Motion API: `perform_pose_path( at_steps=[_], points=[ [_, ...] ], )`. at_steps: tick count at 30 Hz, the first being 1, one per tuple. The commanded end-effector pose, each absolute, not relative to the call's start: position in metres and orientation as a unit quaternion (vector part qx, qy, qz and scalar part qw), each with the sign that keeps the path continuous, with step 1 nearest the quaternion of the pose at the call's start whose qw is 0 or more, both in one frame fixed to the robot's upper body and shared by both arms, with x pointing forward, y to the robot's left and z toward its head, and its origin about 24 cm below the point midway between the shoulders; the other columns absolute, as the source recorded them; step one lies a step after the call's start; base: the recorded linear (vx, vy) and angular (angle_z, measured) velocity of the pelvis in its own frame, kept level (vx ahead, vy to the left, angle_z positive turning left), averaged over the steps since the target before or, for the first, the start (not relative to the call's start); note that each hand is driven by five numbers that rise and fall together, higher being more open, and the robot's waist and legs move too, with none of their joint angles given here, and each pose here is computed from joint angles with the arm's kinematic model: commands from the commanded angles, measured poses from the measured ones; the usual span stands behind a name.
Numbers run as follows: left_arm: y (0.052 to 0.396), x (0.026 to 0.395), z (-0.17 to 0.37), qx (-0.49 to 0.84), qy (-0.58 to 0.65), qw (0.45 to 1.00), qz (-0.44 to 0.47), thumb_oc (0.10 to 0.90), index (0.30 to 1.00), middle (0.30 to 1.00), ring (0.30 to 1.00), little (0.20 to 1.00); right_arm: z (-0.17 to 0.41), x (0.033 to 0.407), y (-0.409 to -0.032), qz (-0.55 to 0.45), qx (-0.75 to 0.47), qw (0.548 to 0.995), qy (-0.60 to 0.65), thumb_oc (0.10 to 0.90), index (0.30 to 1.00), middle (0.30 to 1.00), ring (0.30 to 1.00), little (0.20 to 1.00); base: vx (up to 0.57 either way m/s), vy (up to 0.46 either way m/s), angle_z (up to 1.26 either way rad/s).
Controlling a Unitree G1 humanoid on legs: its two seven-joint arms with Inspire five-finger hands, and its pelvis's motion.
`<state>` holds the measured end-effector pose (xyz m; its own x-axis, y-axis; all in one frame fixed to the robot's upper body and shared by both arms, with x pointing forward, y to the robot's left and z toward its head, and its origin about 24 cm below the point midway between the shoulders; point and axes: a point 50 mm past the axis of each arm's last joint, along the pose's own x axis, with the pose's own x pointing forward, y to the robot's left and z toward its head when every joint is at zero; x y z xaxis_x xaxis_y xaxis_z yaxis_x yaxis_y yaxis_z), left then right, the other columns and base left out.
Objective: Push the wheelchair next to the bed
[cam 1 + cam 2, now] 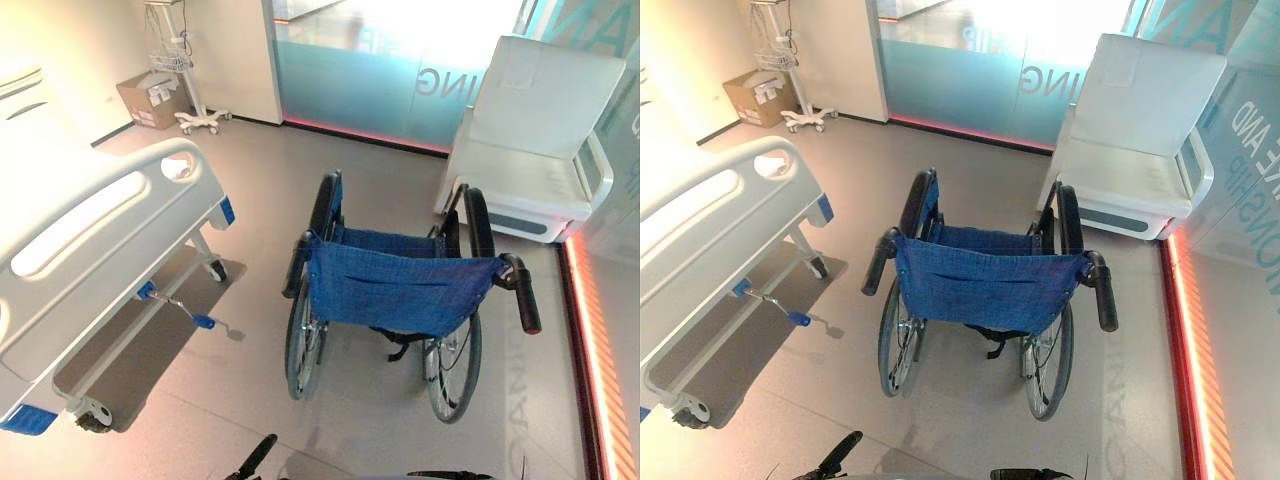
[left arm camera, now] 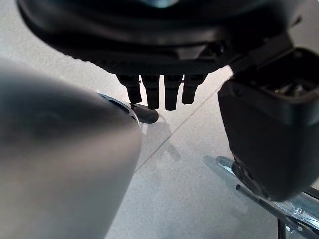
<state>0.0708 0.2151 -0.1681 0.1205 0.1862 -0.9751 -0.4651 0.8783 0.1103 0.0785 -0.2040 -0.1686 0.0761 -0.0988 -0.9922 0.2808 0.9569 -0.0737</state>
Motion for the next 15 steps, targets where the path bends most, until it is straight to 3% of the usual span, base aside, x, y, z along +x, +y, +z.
perform_pose_path(
  at_steps=[1, 15],
  points=[
    [0.1964, 0.0667, -0.1735, -0.097, 0.657, 0.723, 0.191, 0.800, 0.900, 0.900, 0.900, 0.900, -0.1735, 0.0541, -0.2004, -0.124, 0.078, 0.694, 0.705, 0.800, 0.900, 0.900, 0.900, 0.900, 0.00, 0.000, 0.00],
    [0.1952, 0.0633, -0.1743, -0.107, 0.663, 0.718, 0.183, 0.800, 0.900, 0.900, 0.900, 0.900, -0.1735, 0.0546, -0.2057, -0.104, 0.050, 0.704, 0.700, 0.800, 0.900, 0.900, 0.900, 0.900, 0.00, 0.000, 0.00]
  ],
)
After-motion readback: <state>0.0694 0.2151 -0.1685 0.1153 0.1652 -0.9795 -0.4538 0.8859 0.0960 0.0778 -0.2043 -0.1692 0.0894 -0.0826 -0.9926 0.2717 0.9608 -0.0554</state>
